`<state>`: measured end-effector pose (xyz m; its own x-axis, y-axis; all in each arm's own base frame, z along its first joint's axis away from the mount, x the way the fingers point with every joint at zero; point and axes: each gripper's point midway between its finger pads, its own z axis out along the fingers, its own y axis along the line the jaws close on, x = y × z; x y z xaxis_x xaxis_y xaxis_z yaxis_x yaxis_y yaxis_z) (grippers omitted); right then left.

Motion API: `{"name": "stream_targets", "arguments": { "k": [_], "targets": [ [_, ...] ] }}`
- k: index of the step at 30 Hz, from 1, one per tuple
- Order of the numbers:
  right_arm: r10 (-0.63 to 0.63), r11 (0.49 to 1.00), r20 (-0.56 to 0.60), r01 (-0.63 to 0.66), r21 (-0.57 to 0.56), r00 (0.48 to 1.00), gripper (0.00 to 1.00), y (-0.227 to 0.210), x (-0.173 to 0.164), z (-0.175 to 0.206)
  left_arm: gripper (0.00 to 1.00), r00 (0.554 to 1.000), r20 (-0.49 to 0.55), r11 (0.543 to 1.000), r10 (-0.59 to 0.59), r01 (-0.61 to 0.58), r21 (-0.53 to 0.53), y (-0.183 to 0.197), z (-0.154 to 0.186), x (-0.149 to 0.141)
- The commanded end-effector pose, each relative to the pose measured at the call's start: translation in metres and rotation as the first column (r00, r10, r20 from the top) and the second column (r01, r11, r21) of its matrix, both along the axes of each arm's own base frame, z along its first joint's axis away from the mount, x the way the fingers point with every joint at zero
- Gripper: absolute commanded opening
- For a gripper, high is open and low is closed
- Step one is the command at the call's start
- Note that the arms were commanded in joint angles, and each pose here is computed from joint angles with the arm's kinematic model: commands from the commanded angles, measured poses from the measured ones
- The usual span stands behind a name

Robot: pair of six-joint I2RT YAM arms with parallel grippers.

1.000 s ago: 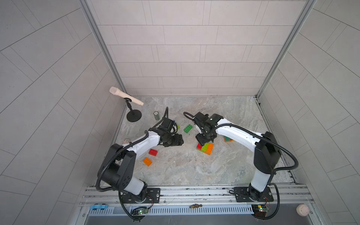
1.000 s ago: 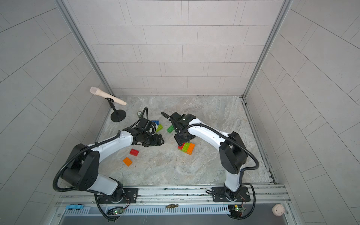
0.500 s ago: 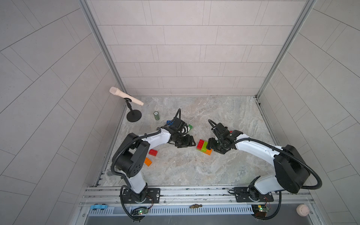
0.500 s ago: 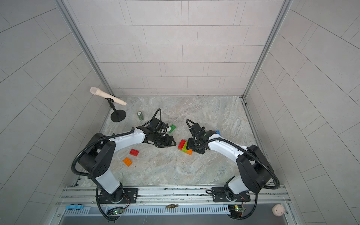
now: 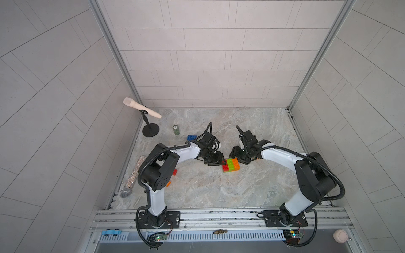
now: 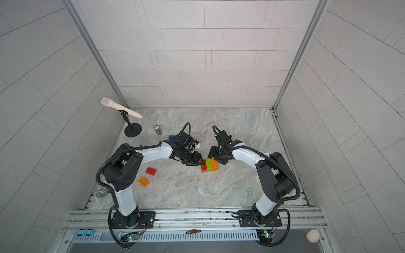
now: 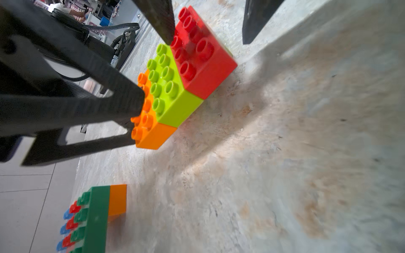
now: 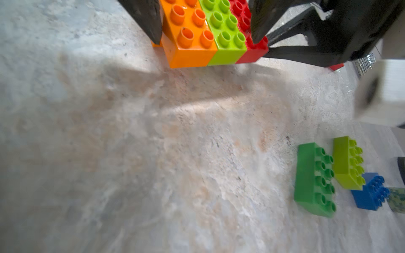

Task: Assemble a rectangle with lego
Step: Adjust the lego brick at the center of the board, then move the lego brick at the center of the board.

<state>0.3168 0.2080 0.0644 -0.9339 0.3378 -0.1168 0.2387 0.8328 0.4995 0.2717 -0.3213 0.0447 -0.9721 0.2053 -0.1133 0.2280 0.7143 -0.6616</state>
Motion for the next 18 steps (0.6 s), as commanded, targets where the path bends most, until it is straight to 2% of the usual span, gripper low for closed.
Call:
{"name": "stream_targets", "arguments": {
  "k": [1,9,14,18],
  "targets": [
    [0.035,0.999,0.001,-0.035,0.005,0.999,0.65,0.000,0.005,0.000,0.54,1.000,0.008,1.000,-0.016,0.016,-0.024,-0.015,0.007,0.002],
    [0.065,0.997,-0.026,-0.066,-0.045,0.998,0.65,-0.023,0.002,-0.004,0.54,1.000,0.010,0.999,0.009,-0.008,-0.033,-0.036,0.006,0.004],
    [0.127,0.983,-0.077,-0.136,-0.120,0.989,0.70,-0.040,-0.021,-0.011,0.61,0.999,0.015,0.999,0.035,-0.036,0.023,-0.019,0.005,-0.005],
    [0.168,0.974,-0.099,-0.181,-0.134,0.981,0.72,-0.046,-0.039,-0.012,0.62,0.998,-0.011,0.997,0.067,-0.066,0.041,-0.014,0.000,-0.023]
  ]
}}
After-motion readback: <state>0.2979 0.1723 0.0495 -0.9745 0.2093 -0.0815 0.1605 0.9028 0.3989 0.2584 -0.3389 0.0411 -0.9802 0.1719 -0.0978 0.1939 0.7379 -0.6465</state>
